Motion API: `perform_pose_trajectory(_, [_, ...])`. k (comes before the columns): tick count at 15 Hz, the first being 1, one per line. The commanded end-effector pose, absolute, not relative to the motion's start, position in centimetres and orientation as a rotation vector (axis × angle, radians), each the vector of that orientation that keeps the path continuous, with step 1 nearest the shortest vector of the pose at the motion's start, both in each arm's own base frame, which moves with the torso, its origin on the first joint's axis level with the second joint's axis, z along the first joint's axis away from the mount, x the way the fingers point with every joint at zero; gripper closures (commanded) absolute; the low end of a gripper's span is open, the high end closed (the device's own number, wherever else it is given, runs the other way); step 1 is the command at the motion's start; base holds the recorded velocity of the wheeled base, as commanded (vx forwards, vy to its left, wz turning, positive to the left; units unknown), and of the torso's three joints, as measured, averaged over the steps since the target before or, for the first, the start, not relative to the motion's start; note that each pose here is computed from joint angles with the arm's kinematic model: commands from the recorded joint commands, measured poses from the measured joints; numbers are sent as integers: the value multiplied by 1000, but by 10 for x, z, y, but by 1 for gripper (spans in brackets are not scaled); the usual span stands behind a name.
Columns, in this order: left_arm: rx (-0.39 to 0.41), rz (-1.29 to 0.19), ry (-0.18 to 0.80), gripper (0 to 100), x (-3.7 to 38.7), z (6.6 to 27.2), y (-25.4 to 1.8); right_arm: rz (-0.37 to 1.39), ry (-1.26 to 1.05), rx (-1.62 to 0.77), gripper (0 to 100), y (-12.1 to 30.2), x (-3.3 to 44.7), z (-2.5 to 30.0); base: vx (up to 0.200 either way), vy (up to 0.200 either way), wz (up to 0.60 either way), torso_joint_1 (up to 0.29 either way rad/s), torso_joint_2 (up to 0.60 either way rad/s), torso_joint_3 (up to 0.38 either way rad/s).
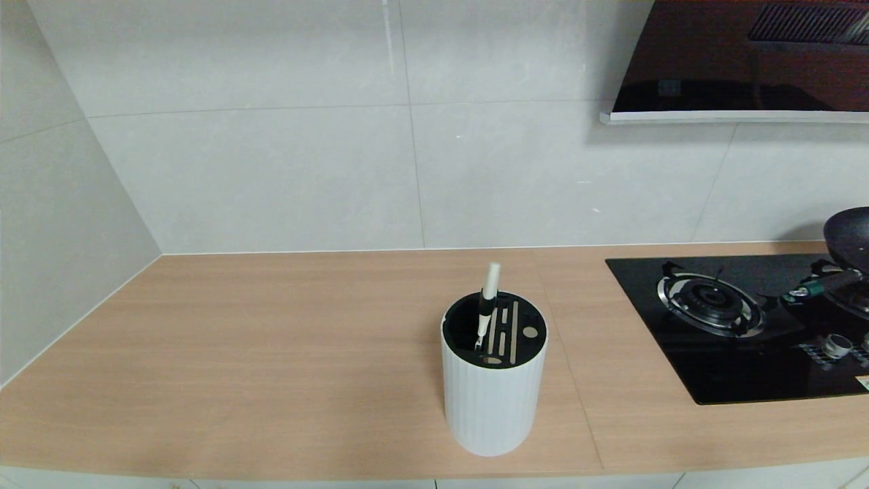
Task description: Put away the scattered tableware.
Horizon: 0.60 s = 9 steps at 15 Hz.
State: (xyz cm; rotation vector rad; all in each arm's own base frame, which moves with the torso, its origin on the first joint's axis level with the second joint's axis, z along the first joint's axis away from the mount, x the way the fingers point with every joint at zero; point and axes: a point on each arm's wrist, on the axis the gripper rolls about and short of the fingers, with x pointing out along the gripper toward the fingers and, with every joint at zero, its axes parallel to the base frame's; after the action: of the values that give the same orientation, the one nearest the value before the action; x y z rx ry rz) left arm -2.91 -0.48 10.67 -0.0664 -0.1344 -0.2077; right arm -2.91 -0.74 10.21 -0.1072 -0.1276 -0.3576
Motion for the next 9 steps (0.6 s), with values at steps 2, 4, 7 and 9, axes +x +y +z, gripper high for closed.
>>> perform_pose_trajectory(2, [-26, -113, -43, 0, -23, 81, -3, -271, -53, -29, 0, -6, -24, 82, 0, 0, 0, 0, 0, 0])
perform_pose_trajectory(4, [61, 65, -24, 0, -23, 78, 1, -136, -42, 50, 0, -3, -23, 80, 0, 0, 0, 0, 0, 0])
perform_pose_trajectory(7, [46, 46, 1, 0, -23, 75, 1, -51, 4, 14, 0, -1, -23, 76, 0, 0, 0, 0, 0, 0])
perform_pose_trajectory(9, [37, 46, 2, 0, -23, 75, 1, -48, 5, -20, 0, -1, -23, 76, 0, 0, 0, 0, 0, 0])
